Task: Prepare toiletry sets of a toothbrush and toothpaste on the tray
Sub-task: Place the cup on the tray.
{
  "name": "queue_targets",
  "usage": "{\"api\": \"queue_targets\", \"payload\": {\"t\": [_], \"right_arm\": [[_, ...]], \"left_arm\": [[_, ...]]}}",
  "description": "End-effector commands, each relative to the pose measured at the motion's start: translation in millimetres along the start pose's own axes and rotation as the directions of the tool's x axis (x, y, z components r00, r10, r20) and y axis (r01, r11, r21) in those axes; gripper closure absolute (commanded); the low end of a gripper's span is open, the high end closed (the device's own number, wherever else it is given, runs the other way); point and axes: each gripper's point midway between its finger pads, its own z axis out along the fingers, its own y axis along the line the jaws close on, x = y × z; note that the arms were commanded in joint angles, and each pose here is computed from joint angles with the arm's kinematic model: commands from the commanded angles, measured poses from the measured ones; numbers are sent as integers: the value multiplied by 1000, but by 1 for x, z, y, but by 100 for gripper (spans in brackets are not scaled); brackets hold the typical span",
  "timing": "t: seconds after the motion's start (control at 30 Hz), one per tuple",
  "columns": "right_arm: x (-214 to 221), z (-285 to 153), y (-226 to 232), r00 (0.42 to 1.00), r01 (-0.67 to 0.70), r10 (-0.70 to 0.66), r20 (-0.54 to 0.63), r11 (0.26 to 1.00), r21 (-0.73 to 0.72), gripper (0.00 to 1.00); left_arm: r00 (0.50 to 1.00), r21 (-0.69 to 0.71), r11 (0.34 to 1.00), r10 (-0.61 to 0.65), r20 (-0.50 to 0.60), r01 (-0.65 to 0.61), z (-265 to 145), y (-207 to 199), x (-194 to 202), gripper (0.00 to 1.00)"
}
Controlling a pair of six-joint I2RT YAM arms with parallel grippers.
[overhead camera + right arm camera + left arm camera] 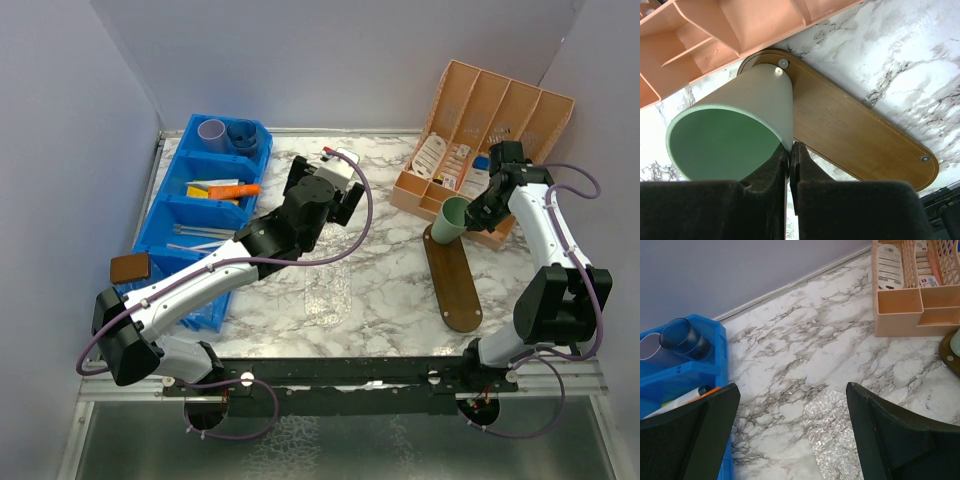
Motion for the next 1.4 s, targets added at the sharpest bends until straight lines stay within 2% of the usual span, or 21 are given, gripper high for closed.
{"api": "queue_targets", "payload": {"t": [0.0,0.27,0.43,0.57,0.7,0.9,1.1,1.23,1.37], "right_arm": [[-3,-1,1,1000,10,-10,-4,1000,-4,98],[-5,-4,5,1000,21,-21,6,999,-31,90],[-9,-9,6,999,23,-22,29,999,-43,82],[-11,-12,8,999,27,-25,40,998,-53,72],[-15,-18,10,998,30,-27,54,997,-68,70],[-25,-37,12,992,45,-32,121,993,-111,53],[-34,-60,21,971,135,-87,221,968,-213,44],[-30,-81,42,928,313,-206,311,884,-347,39],[3,-107,69,848,526,-376,373,675,-516,37]], "left_arm": [[1000,-21,1000,-8,19,8,1,3,-5,9],[1000,-23,1000,-8,18,8,1,3,-5,9],[1000,-22,1000,-8,19,9,1,3,-5,9],[1000,-22,1000,-6,18,7,1,3,-5,9],[1000,-23,1000,-6,19,6,0,3,-5,8],[1000,-23,1000,-6,20,7,0,4,-6,8],[1000,-28,1000,-2,19,2,1,4,-4,8],[1000,-38,999,6,21,-5,1,6,-4,8],[1000,-48,999,15,21,-14,1,8,-3,8]]}}
